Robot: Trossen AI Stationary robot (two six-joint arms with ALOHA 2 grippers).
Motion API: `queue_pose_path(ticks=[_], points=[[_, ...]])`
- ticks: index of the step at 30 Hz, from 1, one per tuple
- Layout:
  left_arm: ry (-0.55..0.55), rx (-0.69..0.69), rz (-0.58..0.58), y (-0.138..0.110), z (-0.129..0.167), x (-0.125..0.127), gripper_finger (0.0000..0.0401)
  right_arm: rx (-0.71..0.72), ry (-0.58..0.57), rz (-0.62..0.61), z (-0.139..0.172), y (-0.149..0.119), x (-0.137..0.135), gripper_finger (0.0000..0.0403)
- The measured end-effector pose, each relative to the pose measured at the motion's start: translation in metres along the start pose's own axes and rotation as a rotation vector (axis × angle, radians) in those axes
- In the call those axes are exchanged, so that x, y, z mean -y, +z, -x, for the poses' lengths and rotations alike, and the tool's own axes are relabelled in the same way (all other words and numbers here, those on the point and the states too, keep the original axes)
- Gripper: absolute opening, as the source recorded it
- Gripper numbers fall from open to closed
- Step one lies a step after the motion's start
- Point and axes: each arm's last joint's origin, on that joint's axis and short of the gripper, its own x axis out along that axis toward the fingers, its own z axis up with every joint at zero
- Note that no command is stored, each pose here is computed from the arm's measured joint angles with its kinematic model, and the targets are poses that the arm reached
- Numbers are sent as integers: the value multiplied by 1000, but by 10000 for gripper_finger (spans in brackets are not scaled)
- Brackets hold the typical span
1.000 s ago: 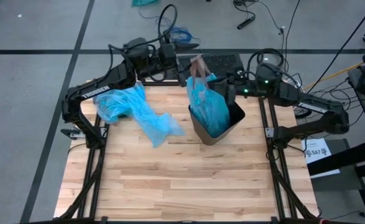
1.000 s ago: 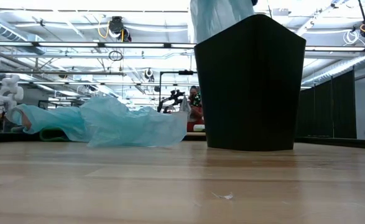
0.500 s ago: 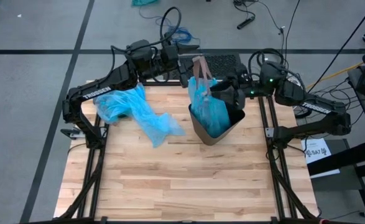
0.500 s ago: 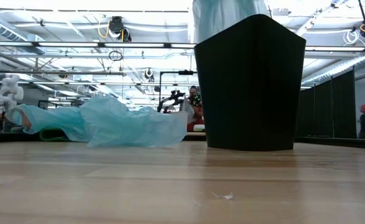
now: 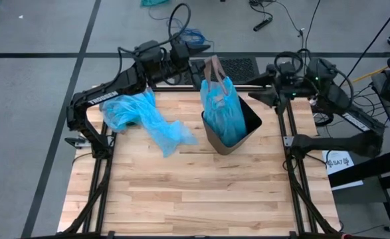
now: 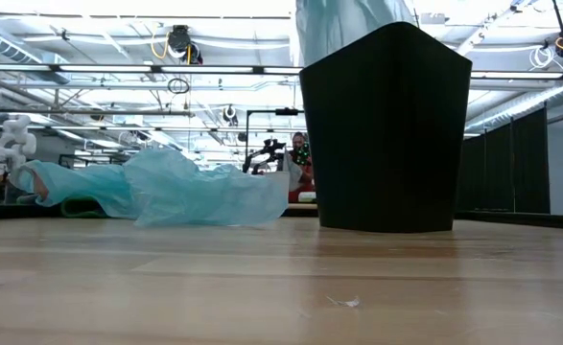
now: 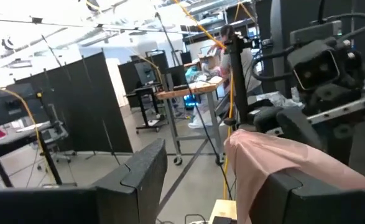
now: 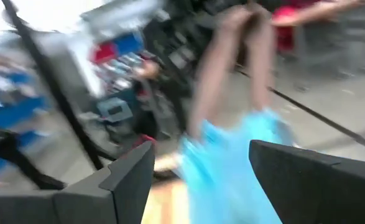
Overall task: Place trash/remove bag and relplace
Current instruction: Remove the blue trash bag from the trash bin
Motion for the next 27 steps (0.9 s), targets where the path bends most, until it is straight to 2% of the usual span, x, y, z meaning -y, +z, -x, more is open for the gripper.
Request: queue_pose_path(ticks=[5, 7, 13, 17, 23, 27], points=[[2, 4, 65, 0, 0, 0, 185, -173, -221, 61, 13, -20, 9, 256], [3, 5, 87, 2, 0, 0, 185, -221, -257, 89, 10, -24, 14, 256], [32, 28, 104, 10, 2, -3, 185, -260, -226, 123, -16, -28, 26, 256], [37, 47, 107, 17, 4, -4, 185, -284, -193, 166, -45, -35, 38, 256], [13, 64, 114, 24, 6, 4, 185, -174, -165, 234, -95, -37, 63, 256], [-2, 68, 117, 25, 6, 10, 185, -136, -146, 221, -127, -48, 81, 256]])
